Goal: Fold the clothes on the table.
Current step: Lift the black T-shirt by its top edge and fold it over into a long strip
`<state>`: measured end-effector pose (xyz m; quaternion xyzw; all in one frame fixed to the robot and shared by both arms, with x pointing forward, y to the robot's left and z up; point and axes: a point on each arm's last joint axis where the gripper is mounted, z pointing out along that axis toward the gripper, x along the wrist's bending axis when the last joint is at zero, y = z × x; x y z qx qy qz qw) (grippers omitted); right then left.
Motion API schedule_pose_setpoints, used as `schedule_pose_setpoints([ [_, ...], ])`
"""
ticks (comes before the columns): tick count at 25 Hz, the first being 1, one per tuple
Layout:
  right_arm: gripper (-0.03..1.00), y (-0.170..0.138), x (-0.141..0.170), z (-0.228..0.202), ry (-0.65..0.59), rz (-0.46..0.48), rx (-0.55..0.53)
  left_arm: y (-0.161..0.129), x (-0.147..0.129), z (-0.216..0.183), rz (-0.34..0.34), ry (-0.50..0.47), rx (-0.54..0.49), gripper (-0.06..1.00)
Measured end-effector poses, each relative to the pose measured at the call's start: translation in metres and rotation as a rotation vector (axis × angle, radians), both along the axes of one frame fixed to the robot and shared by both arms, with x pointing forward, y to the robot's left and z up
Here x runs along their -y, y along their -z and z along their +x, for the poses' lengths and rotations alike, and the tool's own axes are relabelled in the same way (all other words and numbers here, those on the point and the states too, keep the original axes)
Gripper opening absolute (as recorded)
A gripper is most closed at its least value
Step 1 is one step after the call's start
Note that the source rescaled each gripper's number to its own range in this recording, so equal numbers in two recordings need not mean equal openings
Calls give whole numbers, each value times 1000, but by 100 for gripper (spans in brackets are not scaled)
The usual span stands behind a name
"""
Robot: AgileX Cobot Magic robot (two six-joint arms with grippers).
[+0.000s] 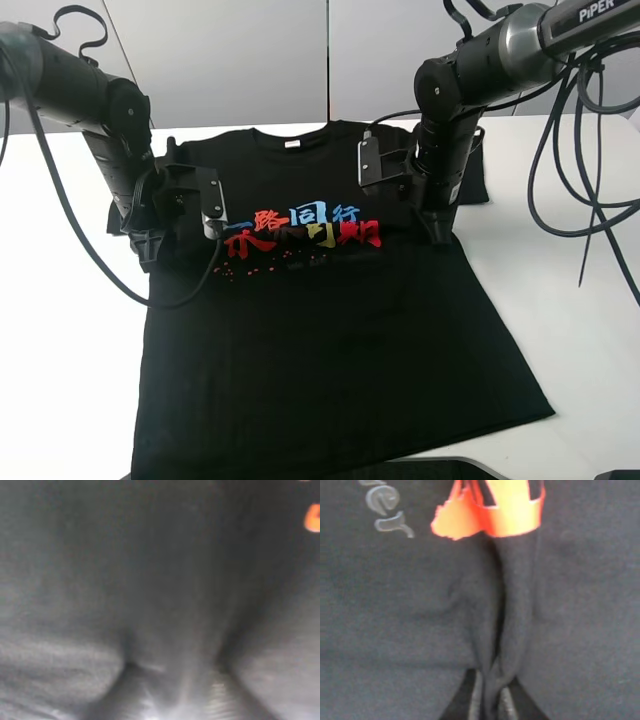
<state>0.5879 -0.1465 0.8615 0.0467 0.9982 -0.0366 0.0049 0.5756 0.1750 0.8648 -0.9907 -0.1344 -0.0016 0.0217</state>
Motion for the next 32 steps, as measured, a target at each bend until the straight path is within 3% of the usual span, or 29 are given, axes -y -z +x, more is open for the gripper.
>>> schedule_pose_setpoints([
  [2,1,0,0,0,0,2,4,0,-1,-1,7,1,-13,5],
  [4,1,0,0,1,0,3,6,0,-1,-2,11,2,-19,1],
  [21,0,-7,1,3,-22,1,47,-10,0,3,24,3,-35,0],
  [26,0,-32,2,5,-40,11,118,-37,5,16,15,-5,-10,0],
  [32,0,-73,8,7,-56,-9,250,-73,10,29,-27,-20,92,0],
])
